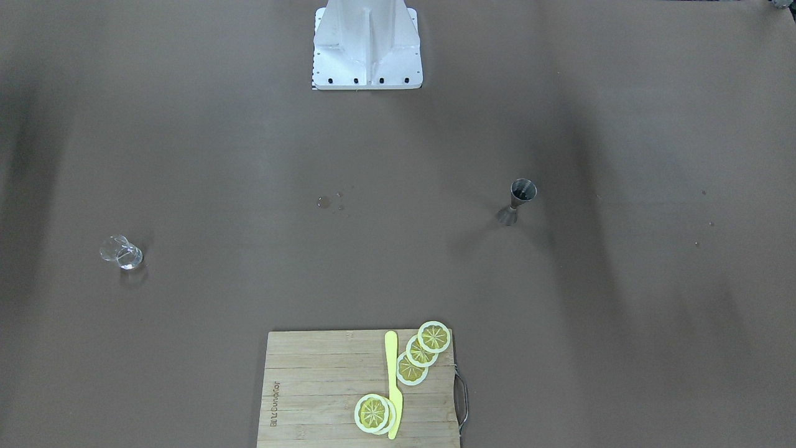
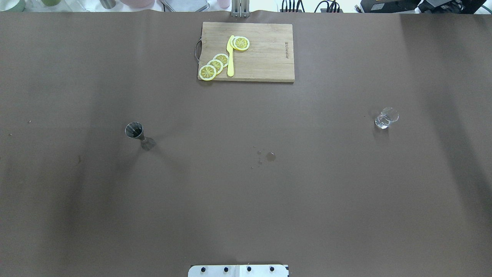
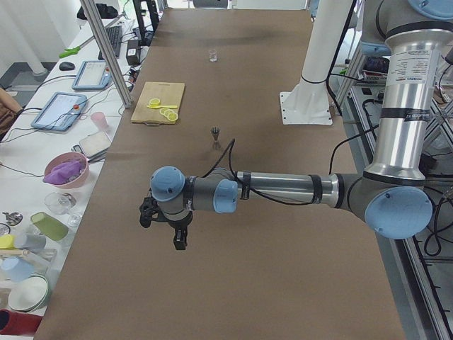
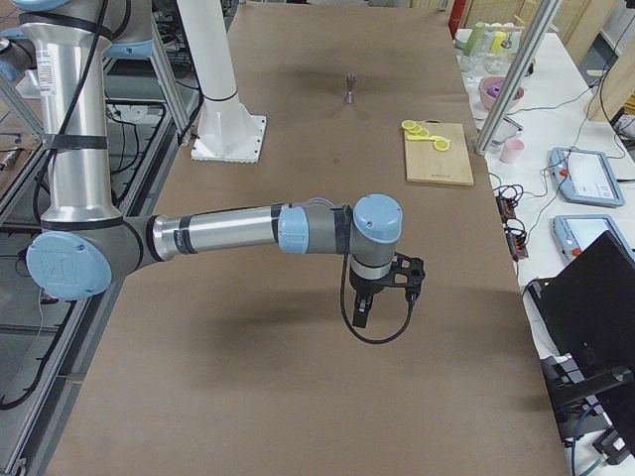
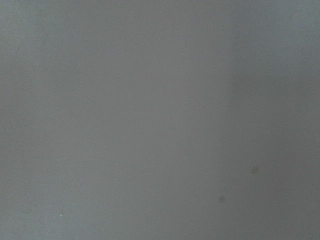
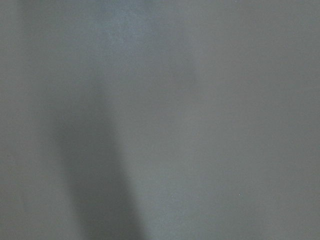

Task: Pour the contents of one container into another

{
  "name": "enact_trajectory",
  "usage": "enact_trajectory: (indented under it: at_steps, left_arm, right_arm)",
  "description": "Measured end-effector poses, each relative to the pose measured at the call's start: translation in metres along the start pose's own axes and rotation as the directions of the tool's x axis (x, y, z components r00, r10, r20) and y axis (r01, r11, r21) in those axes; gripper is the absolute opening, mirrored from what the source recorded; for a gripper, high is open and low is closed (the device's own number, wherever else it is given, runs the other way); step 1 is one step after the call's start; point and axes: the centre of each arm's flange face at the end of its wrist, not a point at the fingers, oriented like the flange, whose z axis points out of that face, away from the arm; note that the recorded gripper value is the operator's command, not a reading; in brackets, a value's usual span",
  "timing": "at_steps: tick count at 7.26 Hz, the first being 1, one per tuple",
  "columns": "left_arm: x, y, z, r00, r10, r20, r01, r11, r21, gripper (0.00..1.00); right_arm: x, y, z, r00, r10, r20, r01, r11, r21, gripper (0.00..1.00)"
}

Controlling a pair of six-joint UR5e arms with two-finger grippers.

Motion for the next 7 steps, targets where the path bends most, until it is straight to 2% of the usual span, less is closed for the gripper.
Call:
enact_trajectory:
  at_steps: [3,7]
  left_arm:
    - [0.007,0.003,-0.004,0.999,0.004,-0.039,-0.004,1.0,0.004,0.98]
    - [0.008,0.014,-0.009,0.999,0.007,-0.042,-0.006,1.0,0.012,0.98]
  right_arm:
    - [-0.002,0.0,-0.002,0.996,-0.09,0.005,0.089,0.996,0.023,1.0]
    - [-0.002,0.0,-0.003,0.995,-0.1,0.003,0.1,0.995,0.025,1.0]
